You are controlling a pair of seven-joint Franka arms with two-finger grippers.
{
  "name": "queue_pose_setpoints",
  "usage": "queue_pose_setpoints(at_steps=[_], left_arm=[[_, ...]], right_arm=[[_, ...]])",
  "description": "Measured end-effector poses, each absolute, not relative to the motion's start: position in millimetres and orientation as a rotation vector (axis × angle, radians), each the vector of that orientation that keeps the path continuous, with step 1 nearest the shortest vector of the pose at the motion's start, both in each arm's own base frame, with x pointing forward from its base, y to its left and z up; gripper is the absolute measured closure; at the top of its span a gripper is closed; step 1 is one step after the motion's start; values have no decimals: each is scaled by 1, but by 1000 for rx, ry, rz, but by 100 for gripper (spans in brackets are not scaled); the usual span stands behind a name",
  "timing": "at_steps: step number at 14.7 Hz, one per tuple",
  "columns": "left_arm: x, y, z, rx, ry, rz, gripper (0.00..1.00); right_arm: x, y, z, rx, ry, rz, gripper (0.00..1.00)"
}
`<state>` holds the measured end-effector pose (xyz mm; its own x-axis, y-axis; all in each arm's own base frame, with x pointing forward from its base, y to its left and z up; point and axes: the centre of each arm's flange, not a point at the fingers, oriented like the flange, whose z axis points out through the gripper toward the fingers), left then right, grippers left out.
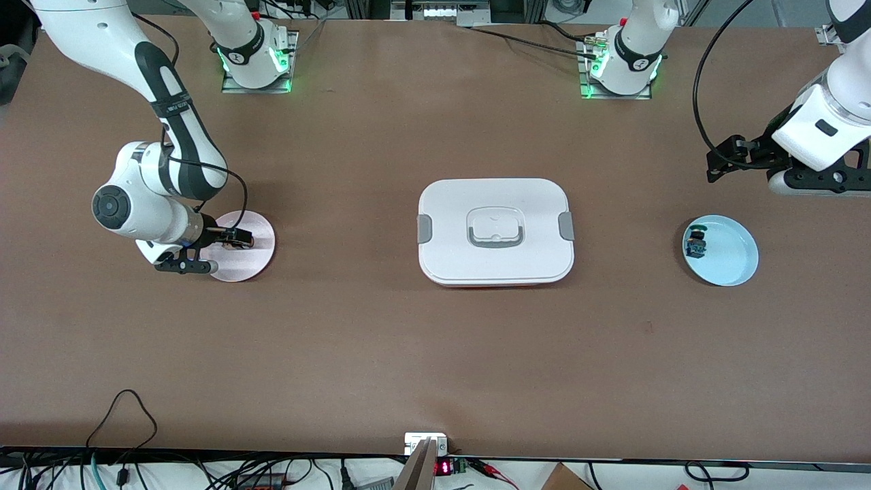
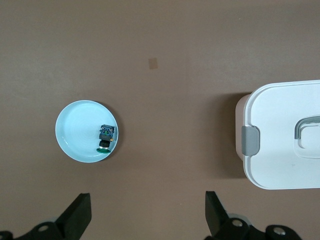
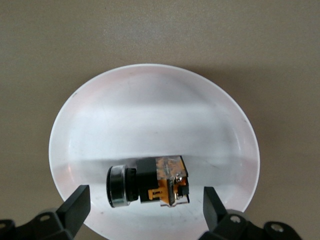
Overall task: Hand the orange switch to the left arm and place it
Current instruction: 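Lower the open right gripper over the orange switch on the plate, then close the right gripper on the orange switch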
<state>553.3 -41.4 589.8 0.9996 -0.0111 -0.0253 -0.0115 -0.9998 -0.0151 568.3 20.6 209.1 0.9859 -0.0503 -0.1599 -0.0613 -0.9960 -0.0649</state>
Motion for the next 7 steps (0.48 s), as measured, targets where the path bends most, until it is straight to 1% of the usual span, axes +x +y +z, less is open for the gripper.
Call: queue_pose_setpoints(at_steps=[7], left_arm=[[553,-41,590,-3126,18,39,0]], right_arm=[[568,21,198,-3069,61,249,0]])
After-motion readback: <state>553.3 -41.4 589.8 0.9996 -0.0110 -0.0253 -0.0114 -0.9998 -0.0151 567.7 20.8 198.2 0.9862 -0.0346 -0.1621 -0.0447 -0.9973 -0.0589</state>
